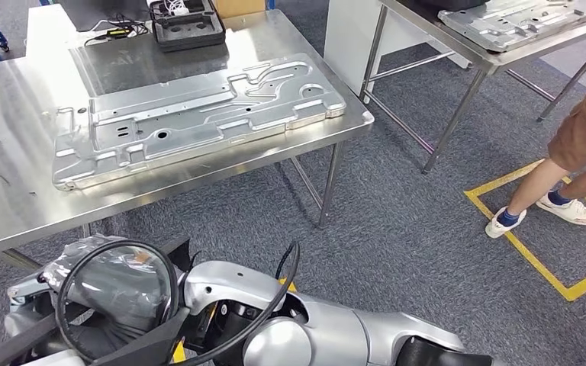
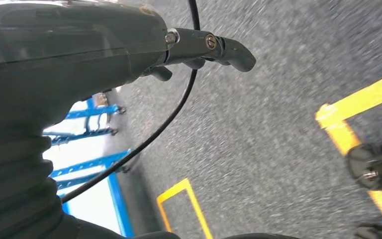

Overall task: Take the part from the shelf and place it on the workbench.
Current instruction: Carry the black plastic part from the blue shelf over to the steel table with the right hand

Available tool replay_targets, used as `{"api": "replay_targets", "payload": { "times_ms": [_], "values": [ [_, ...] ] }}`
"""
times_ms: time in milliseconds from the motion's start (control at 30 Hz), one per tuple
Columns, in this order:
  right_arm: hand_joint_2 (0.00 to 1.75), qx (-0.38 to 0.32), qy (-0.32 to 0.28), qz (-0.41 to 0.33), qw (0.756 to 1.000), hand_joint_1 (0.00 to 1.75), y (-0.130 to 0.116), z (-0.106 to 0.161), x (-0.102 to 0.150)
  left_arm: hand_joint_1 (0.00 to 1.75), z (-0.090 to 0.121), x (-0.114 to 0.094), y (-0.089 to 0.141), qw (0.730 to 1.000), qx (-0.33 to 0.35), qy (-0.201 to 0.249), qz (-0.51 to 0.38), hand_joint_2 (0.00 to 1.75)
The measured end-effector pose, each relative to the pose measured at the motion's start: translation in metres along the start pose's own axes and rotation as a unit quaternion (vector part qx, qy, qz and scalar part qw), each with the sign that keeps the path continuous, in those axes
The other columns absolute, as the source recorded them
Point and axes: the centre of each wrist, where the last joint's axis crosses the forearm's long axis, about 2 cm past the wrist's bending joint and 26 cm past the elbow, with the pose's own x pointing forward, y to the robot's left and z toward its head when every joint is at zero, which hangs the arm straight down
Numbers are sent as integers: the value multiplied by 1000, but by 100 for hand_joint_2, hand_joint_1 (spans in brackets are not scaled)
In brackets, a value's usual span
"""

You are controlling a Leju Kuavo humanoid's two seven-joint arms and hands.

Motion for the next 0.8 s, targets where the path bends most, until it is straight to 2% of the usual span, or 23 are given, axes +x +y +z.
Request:
{"api": "replay_targets", "payload": {
  "times_ms": [800],
  "values": [
    [0,2,-7,-1,1000,175,1,-6,5,0,0,0,2,1000,2,1,2,175]
  ]
}}
